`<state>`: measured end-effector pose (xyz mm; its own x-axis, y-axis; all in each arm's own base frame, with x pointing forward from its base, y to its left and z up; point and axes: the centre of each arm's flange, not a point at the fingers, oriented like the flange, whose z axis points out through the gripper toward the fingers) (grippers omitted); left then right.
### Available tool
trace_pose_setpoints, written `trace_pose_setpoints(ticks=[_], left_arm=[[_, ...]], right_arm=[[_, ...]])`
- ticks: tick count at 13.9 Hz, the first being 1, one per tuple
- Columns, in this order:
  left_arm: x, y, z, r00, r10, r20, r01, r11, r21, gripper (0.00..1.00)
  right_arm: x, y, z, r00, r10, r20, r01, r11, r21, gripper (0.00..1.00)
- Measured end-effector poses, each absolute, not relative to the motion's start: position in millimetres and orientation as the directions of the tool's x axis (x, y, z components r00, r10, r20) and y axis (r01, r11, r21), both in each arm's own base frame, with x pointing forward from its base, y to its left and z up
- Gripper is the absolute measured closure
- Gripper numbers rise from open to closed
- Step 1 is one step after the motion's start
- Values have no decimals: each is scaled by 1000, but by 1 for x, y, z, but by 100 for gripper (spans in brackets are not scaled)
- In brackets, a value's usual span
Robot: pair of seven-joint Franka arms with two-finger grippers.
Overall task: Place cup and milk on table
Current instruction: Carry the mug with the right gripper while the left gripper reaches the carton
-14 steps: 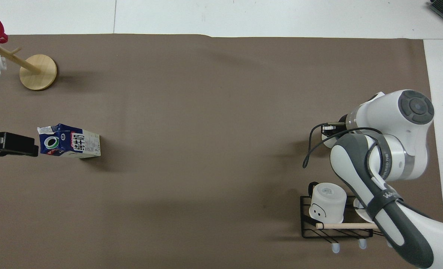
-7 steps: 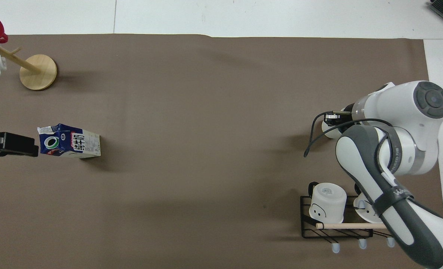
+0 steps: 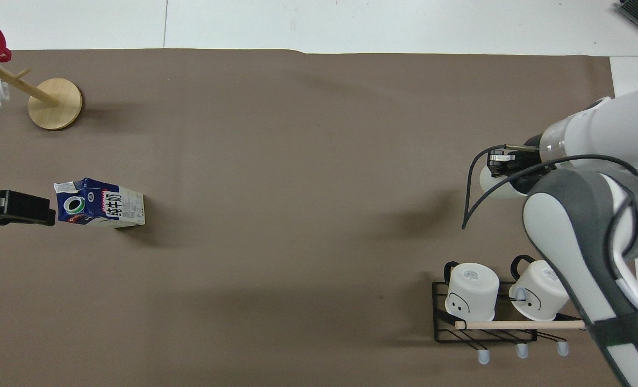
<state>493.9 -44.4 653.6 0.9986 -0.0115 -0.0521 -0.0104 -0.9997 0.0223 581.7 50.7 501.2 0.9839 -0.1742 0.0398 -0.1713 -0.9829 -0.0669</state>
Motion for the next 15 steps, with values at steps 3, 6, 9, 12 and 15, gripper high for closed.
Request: trace_pose_setpoints(ticks=[3, 6, 9, 12, 15], left_arm=[[494, -44, 652, 998, -11, -56, -9, -1000, 22, 0], [494, -39, 652, 998, -1, -58, 0, -1000, 23, 0], [494, -35, 650, 998, 7, -60, 8, -1000, 23, 0], [493, -30, 647, 998, 16, -68, 18, -1000, 23, 0], [495, -24, 627, 997, 30, -71, 32, -999, 22, 0]], right_arm=[[573, 96, 513, 977, -206, 46, -205, -978, -32, 95], [561, 163, 503, 967, -249, 44, -249, -968, -1, 95], [553, 203, 495, 958, -280, 55, -281, -960, 4, 95], [546, 241, 486, 944, -323, 68, -323, -946, -11, 95], [532, 291, 463, 926, -373, 60, -373, -928, -2, 95]])
